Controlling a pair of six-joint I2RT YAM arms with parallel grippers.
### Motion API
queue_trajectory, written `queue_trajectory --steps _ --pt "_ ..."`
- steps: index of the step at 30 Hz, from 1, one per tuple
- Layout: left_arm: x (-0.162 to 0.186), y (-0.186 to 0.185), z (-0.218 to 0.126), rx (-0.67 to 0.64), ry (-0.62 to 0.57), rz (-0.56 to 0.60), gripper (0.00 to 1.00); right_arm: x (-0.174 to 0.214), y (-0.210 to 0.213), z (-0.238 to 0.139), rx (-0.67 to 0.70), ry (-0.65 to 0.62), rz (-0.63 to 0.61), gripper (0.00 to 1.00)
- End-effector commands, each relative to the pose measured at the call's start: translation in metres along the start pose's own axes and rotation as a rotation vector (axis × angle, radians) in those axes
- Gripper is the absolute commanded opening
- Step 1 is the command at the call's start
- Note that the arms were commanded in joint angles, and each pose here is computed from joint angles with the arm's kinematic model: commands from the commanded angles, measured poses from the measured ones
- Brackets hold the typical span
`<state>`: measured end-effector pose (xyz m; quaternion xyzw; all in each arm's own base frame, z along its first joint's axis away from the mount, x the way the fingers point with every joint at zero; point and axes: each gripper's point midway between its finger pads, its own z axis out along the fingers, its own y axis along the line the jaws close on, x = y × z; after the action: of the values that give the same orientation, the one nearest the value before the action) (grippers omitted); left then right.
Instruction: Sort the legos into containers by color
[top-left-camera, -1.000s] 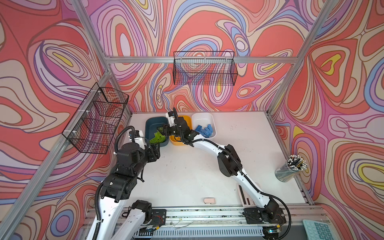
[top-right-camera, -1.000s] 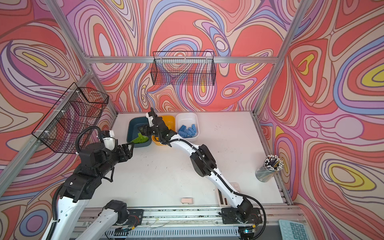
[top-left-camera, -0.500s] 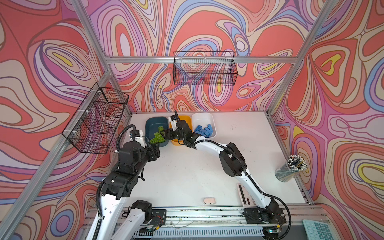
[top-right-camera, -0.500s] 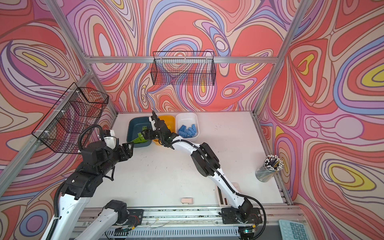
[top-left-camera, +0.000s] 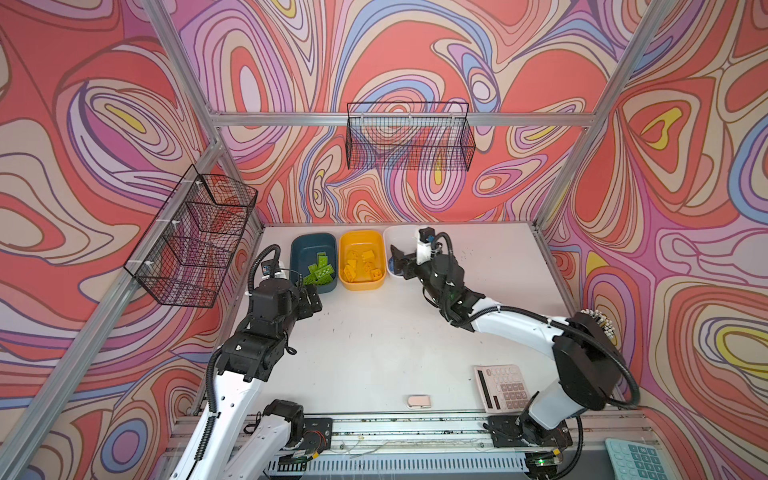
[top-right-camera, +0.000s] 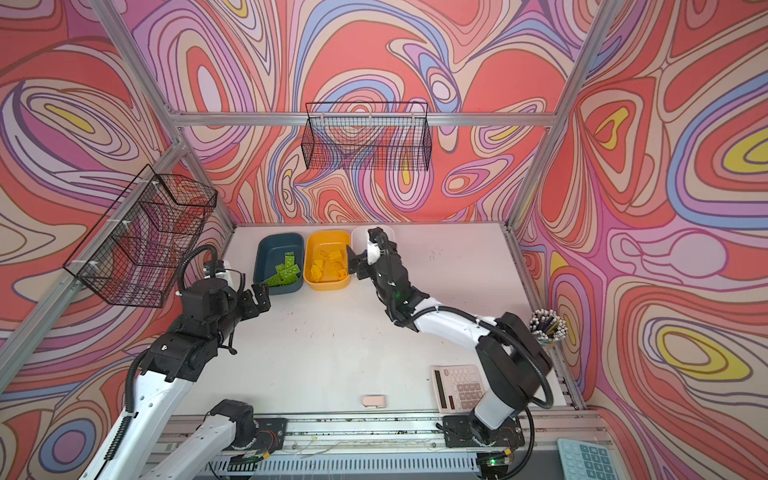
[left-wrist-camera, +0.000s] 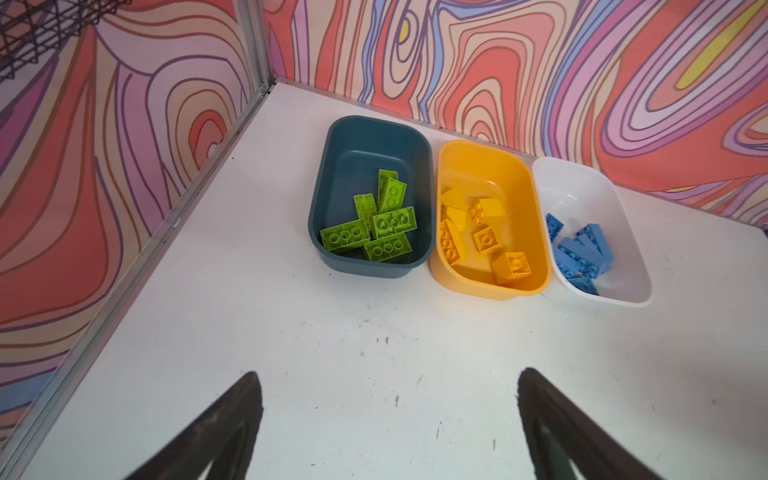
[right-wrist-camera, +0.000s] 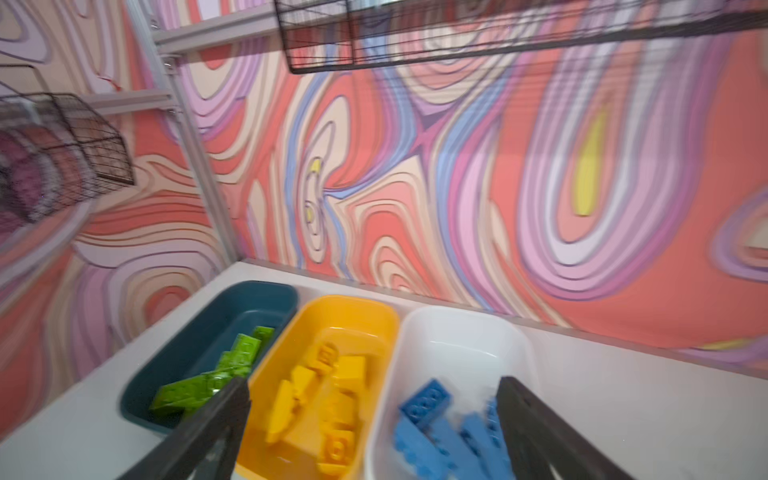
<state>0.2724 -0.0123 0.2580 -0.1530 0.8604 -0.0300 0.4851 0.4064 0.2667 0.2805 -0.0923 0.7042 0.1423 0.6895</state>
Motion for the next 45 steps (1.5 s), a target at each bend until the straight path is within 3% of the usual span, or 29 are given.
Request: queue_trajectory --steps 1,4,9,12,15,21,25,30,33,36,39,41,43,45 --pt "0.008 0.007 0.016 -0.054 0.003 -0.018 1.0 0.006 -0.071 -0.032 0.257 -0.054 -0.084 0.98" --pt "0.025 0.009 0.035 -0.071 0.026 0.002 1.0 0.035 -0.132 -0.056 0.405 0.033 -0.047 0.98" --pt "0.035 0.017 0.055 -0.096 -0.057 0.11 1.0 0.056 -0.207 -0.102 0.585 0.025 0.007 0.98" --pt "0.038 0.012 0.074 -0.067 -0.095 0.2 1.0 0.079 -0.246 -0.111 0.677 0.087 0.016 0.98" --pt "0.046 0.012 0.1 -0.082 -0.048 0.246 1.0 0.098 -0.269 -0.116 0.708 0.084 0.055 0.98" --pt "0.054 0.016 0.153 -0.109 -0.013 0.339 1.0 0.127 -0.283 -0.11 0.716 0.111 -0.001 0.98" --pt "0.06 0.027 0.176 -0.139 -0.019 0.351 1.0 0.13 -0.289 -0.108 0.712 0.079 -0.001 0.98" --pt "0.05 0.023 0.192 -0.1 -0.12 0.322 1.0 0.147 -0.292 -0.085 0.662 0.174 0.0 0.98" --pt "0.055 0.021 0.206 -0.095 -0.1 0.335 1.0 0.147 -0.293 -0.086 0.659 0.167 0.002 0.98" --pt "0.056 0.023 0.206 -0.083 -0.096 0.323 1.0 0.147 -0.291 -0.086 0.635 0.163 0.007 0.98" --pt "0.065 0.03 0.193 -0.08 -0.163 0.299 1.0 0.15 -0.289 -0.098 0.633 0.12 0.001 0.97" --pt "0.073 0.038 0.182 -0.081 -0.232 0.266 1.0 0.141 -0.281 -0.113 0.624 0.042 -0.007 0.98" --pt "0.071 0.035 0.166 -0.056 -0.375 0.274 1.0 0.134 -0.27 -0.123 0.6 -0.015 -0.035 0.98" --pt "0.075 0.029 0.159 -0.034 -0.391 0.294 1.0 0.129 -0.251 -0.124 0.558 -0.049 -0.096 0.98"
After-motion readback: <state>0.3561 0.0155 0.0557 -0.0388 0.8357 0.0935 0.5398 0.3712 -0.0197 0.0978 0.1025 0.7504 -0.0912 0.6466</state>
